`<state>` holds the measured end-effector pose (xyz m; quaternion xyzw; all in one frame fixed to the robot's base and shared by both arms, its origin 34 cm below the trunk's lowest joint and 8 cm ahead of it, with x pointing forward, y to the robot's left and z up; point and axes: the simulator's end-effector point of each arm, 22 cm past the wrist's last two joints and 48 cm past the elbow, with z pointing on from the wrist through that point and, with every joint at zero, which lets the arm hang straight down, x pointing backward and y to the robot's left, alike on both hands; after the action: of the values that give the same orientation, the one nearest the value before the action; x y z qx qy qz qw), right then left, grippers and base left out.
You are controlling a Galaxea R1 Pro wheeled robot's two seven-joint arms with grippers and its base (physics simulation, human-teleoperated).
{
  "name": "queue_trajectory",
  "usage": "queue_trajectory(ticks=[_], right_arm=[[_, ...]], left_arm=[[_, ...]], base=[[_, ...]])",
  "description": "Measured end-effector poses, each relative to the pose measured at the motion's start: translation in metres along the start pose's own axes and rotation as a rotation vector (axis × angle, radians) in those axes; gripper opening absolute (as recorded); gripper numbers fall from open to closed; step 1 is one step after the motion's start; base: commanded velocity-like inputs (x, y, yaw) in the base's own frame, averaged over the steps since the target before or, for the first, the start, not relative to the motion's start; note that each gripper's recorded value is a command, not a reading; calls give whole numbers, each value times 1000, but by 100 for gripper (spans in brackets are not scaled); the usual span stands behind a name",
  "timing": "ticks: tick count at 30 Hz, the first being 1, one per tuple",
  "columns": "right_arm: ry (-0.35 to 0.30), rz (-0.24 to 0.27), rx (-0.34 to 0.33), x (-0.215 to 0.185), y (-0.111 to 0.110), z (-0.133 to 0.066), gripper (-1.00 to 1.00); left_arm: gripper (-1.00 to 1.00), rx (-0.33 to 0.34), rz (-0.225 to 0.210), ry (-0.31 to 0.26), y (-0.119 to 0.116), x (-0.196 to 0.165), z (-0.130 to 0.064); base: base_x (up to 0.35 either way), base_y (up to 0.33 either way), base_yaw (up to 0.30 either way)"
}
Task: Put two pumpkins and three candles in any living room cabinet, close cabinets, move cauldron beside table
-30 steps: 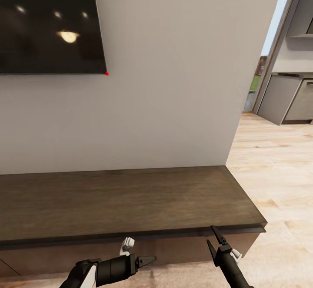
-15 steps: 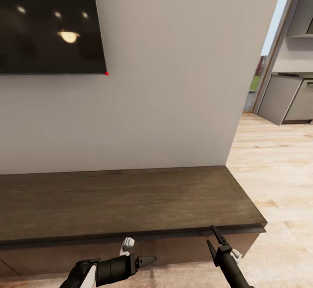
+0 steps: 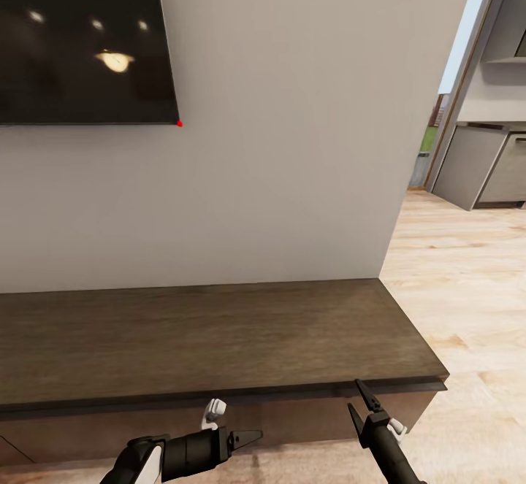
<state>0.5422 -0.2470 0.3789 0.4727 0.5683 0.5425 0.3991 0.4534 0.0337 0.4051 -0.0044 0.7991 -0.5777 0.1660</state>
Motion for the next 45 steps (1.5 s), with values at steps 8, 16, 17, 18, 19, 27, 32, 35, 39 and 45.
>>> queue_trajectory(ticks=[8,16,17,18,19,27,32,35,39,45], right_arm=[[0,-1,0,0,0,0,-100],[0,-12,19,1,-6,-2,-100],[0,-12,19,1,-6,-2,-100],[0,-12,19,1,-6,-2,-100],[0,-12,19,1,-6,-2,-100],[0,-12,19,1,-6,-2,-100],[-1,-12,18,1,-6,-2,-100],[-1,-9,20,1,-6,-2,-100],[-2,-11,23,-1,-6,-1,-100],[-5,-8,19,-1,-6,-2,-100]], left_arm=[[100,0,0,0,0,0,0],[100,-1,0,0,0,0,0],[100,0,0,0,0,0,0],[100,-1,0,0,0,0,0],[100,-1,0,0,0,0,0],[100,-1,-1,0,1,0,-1],[100,-2,0,0,1,0,-1],[100,-2,0,0,1,0,-1],[100,-1,-1,1,1,0,0],[100,-2,0,0,1,0,-1]], base=[[0,0,0],[0,0,0],[0,0,0],[0,0,0],[0,0,0],[0,0,0],[0,0,0],[-42,0,0],[-200,0,0],[-80,0,0]])
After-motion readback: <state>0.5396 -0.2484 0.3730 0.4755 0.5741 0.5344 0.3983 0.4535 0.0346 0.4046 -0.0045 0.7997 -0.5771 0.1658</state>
